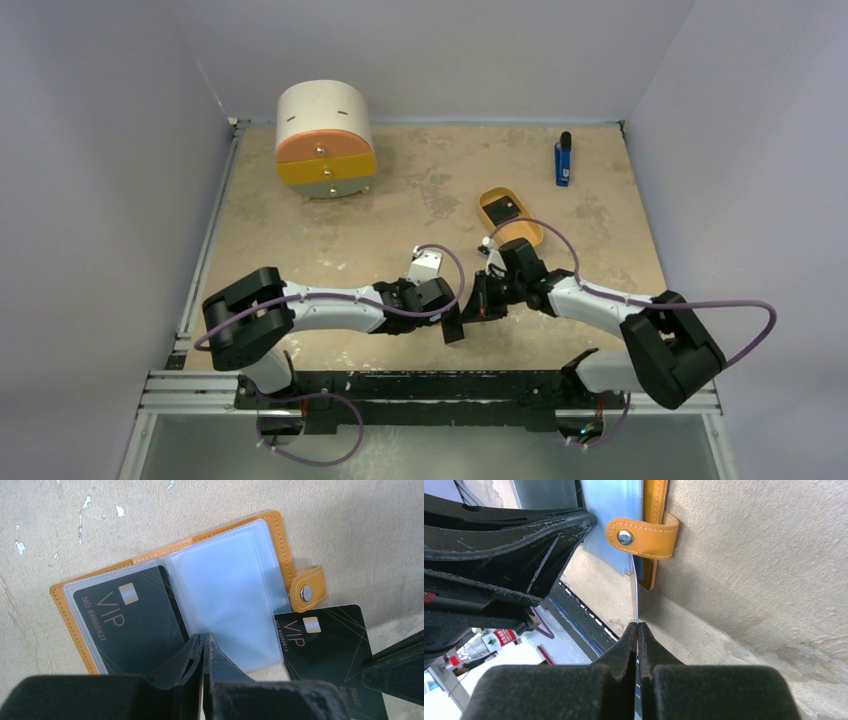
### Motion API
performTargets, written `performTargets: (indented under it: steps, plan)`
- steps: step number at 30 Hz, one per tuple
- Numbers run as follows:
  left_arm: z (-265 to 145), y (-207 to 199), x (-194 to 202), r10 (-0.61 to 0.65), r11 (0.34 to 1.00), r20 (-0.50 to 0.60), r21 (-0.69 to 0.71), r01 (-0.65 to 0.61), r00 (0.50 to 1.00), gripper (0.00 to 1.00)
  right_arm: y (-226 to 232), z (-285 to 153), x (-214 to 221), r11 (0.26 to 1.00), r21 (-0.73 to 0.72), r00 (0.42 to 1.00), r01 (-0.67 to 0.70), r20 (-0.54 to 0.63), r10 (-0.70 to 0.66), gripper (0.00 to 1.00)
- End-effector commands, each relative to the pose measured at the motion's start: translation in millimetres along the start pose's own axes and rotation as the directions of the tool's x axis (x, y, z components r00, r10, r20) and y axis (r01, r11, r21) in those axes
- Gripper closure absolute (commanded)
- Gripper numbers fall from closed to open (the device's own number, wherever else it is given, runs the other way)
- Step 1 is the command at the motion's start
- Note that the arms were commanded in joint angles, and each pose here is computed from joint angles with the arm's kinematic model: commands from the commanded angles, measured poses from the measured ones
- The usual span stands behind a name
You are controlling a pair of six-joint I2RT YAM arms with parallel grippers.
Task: Put the credit cards into the card holder
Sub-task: Turn over the card slot in the card holder.
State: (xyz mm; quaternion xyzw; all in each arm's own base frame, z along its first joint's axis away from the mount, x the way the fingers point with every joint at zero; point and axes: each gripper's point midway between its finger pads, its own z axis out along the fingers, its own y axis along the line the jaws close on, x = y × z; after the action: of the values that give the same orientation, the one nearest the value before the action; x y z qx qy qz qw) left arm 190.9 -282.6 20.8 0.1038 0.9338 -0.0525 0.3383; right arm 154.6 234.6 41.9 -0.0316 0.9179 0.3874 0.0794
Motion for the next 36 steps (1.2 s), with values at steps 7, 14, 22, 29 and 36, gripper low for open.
performTargets:
  steps: [7,14,22,29,36]
  plan:
    - [-2.9,3.2,2.1,-0.009,1.000,-0.003,0.003,0.009,1.000,0.98,24.7,3.9,-13.2,0.995,-0.100,1.000,0.031,0.005,-0.031,1.00]
    - [-16.8,0.8,-15.5,-0.037,0.999,0.033,0.018,0.036,0.999,0.84,41.6,-1.1,-18.6,0.985,-0.160,0.998,0.059,0.021,-0.057,1.00]
    - [-50.9,3.8,-53.9,-0.081,0.996,0.116,0.035,0.078,0.990,0.75,55.0,2.4,-24.9,0.980,-0.183,0.996,0.084,0.015,-0.083,1.00]
    - [-74.5,27.0,-67.4,-0.132,0.991,0.180,0.011,0.132,0.975,0.75,67.8,14.0,-34.8,0.977,-0.183,0.994,0.104,0.009,-0.104,1.00]
    - [-86.3,41.0,-66.4,-0.185,0.983,0.210,0.035,0.182,0.960,0.75,72.6,41.8,-42.2,0.984,-0.155,0.994,0.093,-0.034,-0.099,1.00]
